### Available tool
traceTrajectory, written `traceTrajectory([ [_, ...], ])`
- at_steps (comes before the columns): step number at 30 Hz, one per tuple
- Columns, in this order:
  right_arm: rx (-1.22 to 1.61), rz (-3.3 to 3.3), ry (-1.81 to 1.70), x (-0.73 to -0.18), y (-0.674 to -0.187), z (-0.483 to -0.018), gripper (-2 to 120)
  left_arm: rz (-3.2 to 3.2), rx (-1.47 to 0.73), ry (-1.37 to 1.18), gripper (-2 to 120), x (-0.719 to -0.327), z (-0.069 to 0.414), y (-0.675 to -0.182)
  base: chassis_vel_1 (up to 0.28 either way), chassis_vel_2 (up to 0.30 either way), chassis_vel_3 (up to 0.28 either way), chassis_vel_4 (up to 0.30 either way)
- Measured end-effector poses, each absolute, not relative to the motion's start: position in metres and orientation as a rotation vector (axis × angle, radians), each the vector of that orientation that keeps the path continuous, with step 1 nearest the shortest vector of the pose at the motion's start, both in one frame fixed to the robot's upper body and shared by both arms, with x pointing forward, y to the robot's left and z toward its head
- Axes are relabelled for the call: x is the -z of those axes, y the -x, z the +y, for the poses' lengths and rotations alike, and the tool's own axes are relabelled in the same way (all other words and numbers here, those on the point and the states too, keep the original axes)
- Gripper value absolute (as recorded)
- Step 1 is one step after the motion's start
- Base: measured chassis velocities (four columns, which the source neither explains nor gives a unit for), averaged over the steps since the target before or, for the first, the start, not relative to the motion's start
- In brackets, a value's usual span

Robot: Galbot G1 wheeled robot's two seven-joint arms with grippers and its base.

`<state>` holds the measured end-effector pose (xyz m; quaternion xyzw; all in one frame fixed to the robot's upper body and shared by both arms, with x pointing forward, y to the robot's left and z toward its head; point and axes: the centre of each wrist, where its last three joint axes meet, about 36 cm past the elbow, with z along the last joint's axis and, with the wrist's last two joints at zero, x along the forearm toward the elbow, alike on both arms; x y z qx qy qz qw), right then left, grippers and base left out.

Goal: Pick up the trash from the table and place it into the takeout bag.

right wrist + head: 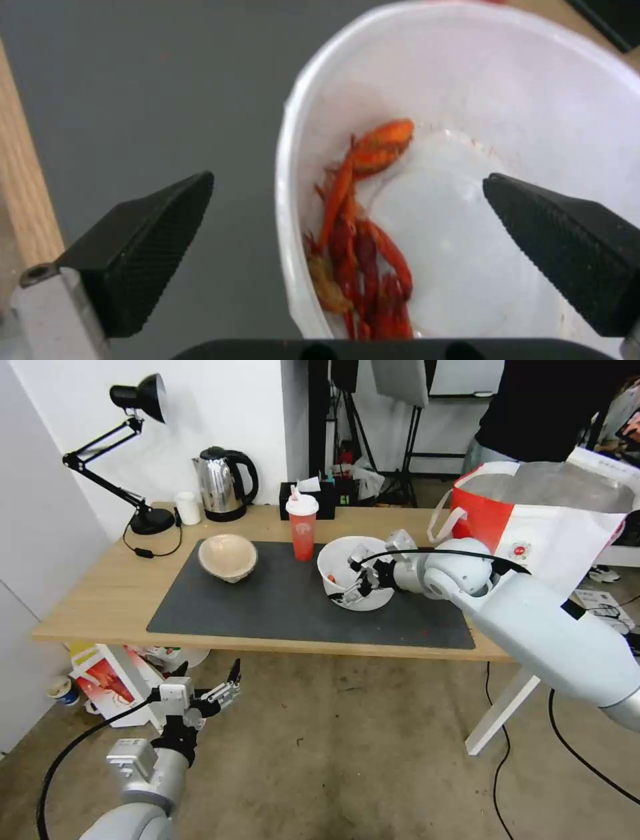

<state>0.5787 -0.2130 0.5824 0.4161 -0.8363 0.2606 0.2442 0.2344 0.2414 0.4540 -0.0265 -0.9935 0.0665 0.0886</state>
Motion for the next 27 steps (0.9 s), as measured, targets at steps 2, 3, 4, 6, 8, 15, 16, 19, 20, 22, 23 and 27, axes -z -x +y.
traceTrajectory([
  [2,-0.714,-2.282,-1.135,-0.582,-0.579,-0.213,100,-2.957,-0.199,0.078,100,-0.454,0.241,-0.234,0.0,0.0,0.0,0.0],
  [3,-0.724,-2.272,-1.129,-0.58,-0.581,-0.214,100,-2.957,-0.201,0.076,100,-0.454,0.241,-0.234,0.0,0.0,0.0,0.0],
  [4,-0.729,-2.268,-1.126,-0.579,-0.582,-0.214,100,-2.957,-0.202,0.076,100,-0.454,0.24,-0.234,0.0,0.0,0.0,0.0],
  [6,-0.733,-2.264,-1.119,-0.577,-0.583,-0.214,100,-2.958,-0.202,0.075,100,-0.454,0.24,-0.234,0.0,0.0,0.0,0.0],
  [8,-0.734,-2.264,-1.115,-0.577,-0.584,-0.214,100,-2.959,-0.201,0.075,100,-0.454,0.24,-0.234,0.0,0.0,0.0,0.0],
  [15,-0.734,-2.263,-1.097,-0.573,-0.586,-0.215,100,-2.974,-0.202,0.07,100,-0.454,0.241,-0.234,0.0,0.0,0.0,0.0],
  [16,-0.734,-2.263,-1.097,-0.573,-0.586,-0.215,100,-2.974,-0.202,0.07,100,-0.454,0.241,-0.234,0.0,0.0,0.0,0.0],
  [19,-0.732,-2.264,-1.09,-0.573,-0.587,-0.217,100,-2.976,-0.202,0.07,100,-0.455,0.241,-0.234,0.0,0.0,0.0,0.0],
  [20,-0.731,-2.264,-1.085,-0.573,-0.589,-0.219,100,-2.976,-0.204,0.07,100,-0.454,0.24,-0.234,0.0,0.0,0.0,0.0],
  [22,-0.73,-2.264,-1.083,-0.573,-0.589,-0.219,100,-2.976,-0.206,0.069,100,-0.454,0.24,-0.235,0.0,0.0,0.0,0.0],
  [23,-0.728,-2.263,-1.078,-0.572,-0.59,-0.22,100,-2.976,-0.209,0.069,100,-0.454,0.24,-0.235,0.0,0.0,0.0,0.0],
  [27,-0.728,-2.263,-1.072,-0.572,-0.593,-0.221,100,-2.974,-0.212,0.068,100,-0.453,0.239,-0.235,0.0,0.0,0.0,0.0],
])
